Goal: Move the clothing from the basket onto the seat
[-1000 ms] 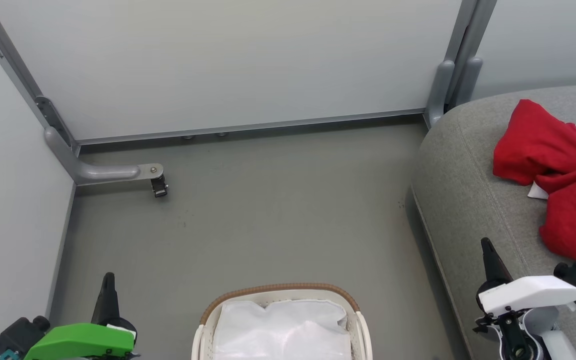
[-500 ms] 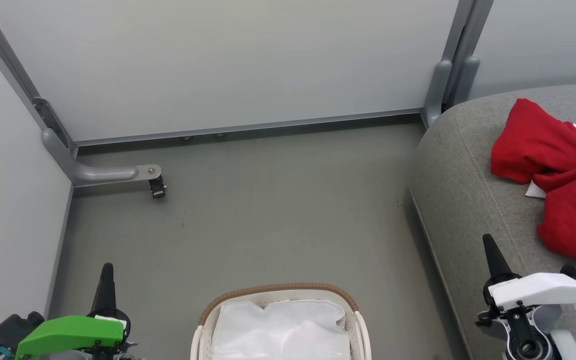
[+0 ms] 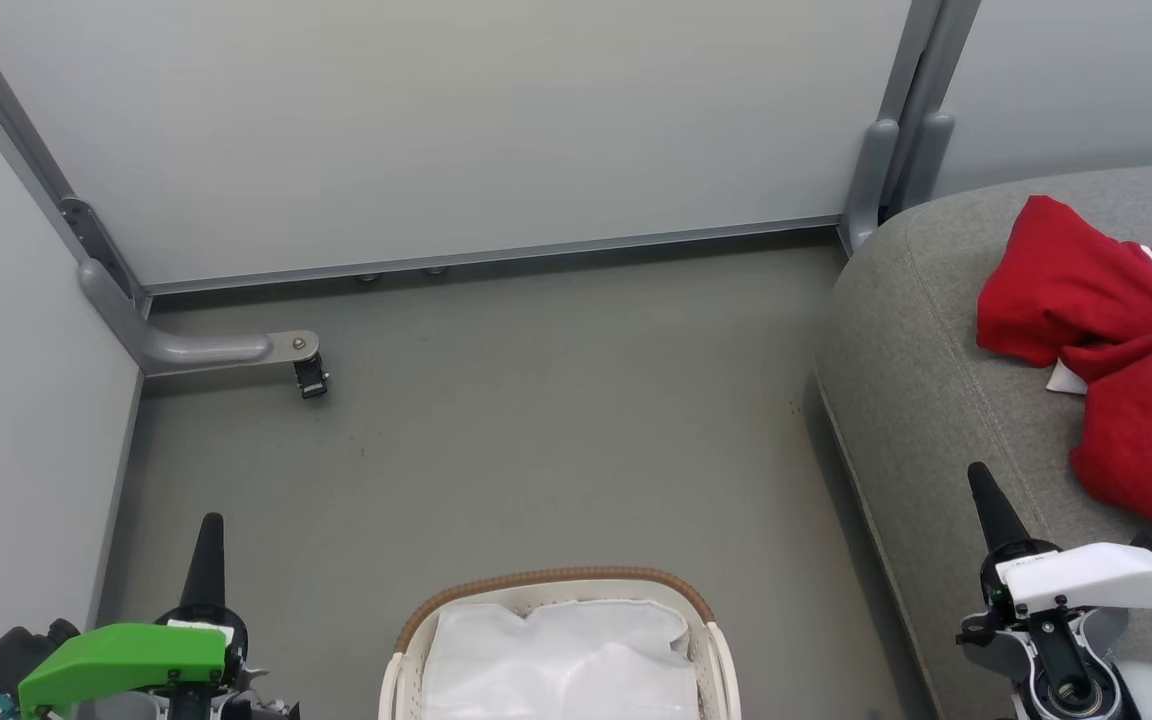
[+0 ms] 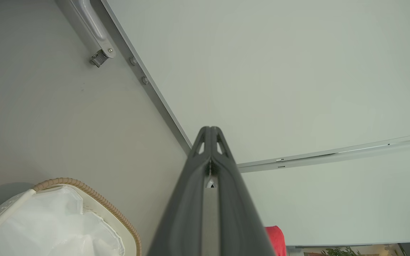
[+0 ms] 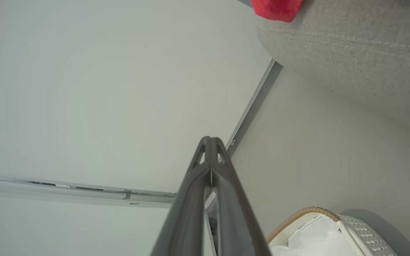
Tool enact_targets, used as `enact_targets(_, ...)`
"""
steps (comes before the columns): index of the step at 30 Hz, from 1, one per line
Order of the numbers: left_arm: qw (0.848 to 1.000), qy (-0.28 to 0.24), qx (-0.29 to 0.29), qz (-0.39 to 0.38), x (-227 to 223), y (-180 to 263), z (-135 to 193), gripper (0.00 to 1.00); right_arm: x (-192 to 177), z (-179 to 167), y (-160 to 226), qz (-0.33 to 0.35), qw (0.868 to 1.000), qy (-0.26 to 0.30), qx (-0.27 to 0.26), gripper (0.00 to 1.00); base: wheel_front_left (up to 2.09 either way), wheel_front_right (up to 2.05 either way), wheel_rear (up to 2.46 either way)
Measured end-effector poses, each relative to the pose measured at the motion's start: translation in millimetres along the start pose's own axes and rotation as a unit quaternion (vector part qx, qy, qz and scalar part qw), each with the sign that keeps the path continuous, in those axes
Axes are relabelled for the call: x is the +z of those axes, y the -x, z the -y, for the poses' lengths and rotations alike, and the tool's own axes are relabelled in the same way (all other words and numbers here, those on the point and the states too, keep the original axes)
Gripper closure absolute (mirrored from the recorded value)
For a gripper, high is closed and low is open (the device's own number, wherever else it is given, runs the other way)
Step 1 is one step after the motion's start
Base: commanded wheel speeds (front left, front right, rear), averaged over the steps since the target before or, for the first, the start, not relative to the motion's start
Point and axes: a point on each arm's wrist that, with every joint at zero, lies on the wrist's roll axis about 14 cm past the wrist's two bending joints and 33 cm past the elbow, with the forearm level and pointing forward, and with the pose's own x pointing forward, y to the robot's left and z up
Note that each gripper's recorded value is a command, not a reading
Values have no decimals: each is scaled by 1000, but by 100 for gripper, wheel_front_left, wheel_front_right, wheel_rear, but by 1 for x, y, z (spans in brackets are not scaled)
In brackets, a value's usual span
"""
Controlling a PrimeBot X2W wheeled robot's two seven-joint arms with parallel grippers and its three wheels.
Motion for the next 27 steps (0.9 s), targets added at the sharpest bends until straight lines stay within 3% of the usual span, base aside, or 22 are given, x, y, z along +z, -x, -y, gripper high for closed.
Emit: enact_targets(27, 994, 103, -32, -8, 2, -8, 20, 100, 9, -7, 3, 4, 994, -110, 17, 100, 0, 0, 0)
